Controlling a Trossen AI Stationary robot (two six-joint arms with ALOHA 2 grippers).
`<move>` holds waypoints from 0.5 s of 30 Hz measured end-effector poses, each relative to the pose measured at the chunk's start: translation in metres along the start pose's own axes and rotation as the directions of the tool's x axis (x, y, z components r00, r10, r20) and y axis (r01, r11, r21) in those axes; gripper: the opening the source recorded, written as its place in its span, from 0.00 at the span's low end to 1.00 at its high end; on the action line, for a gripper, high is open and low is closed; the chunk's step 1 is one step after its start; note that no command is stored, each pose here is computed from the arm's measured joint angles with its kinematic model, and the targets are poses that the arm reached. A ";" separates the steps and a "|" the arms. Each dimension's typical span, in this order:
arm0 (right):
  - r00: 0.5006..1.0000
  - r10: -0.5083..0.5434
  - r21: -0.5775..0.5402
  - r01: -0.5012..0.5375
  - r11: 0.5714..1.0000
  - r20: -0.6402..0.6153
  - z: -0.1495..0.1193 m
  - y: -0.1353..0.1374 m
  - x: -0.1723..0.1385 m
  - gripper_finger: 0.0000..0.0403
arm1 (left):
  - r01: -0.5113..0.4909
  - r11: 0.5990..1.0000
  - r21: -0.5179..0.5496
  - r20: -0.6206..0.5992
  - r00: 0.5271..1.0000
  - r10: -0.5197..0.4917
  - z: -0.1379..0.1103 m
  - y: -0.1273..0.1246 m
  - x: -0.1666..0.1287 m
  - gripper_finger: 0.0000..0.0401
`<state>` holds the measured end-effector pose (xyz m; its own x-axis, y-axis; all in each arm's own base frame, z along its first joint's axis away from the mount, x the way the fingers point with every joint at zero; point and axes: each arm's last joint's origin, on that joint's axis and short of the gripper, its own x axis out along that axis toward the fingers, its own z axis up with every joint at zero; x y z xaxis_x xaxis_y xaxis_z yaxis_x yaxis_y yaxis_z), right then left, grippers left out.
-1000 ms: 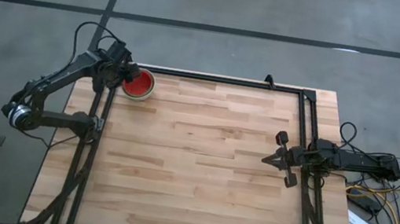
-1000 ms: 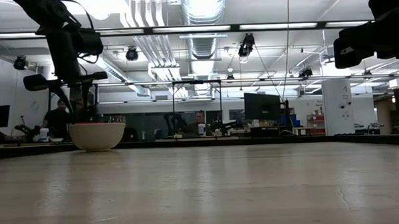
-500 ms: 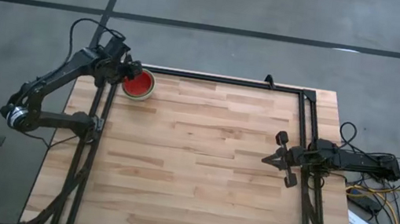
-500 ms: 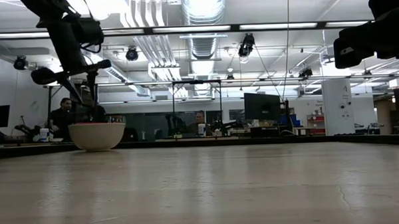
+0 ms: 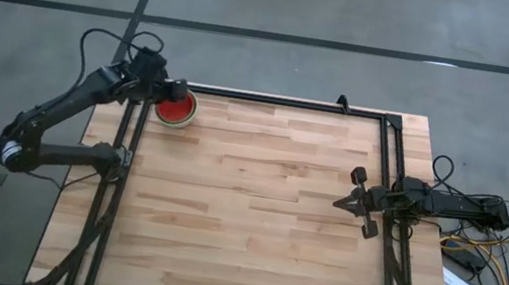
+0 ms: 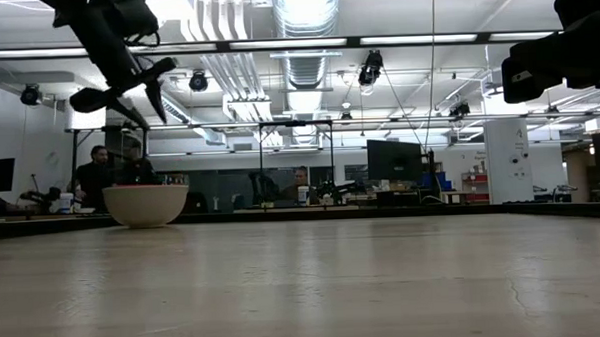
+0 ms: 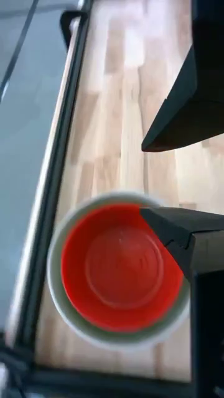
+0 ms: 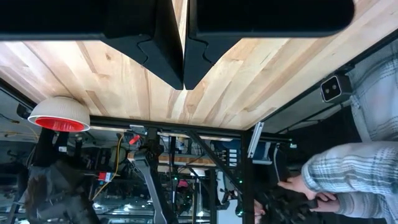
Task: Nest bowls inside each other
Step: Return to Home Position
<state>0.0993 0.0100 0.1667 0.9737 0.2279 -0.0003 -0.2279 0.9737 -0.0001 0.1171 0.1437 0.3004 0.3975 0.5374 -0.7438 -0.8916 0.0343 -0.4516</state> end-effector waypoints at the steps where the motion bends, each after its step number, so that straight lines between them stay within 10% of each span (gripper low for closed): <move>1: 1.000 0.000 0.000 0.000 1.000 0.000 0.000 0.000 0.000 0.02 | 0.019 1.000 0.021 0.008 1.000 -0.019 -0.001 -0.002 -0.002 0.40; 15: 1.000 0.000 0.000 0.000 1.000 0.000 0.000 0.000 0.000 0.02 | 0.202 0.932 0.301 0.071 0.970 -0.234 -0.012 -0.026 -0.022 0.40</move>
<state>0.0993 0.0100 0.1667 0.9737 0.2277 -0.0001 -0.2277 0.9737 -0.0002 0.1341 0.1209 0.3224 0.5782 0.5732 -0.5805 -0.8158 0.3945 -0.4229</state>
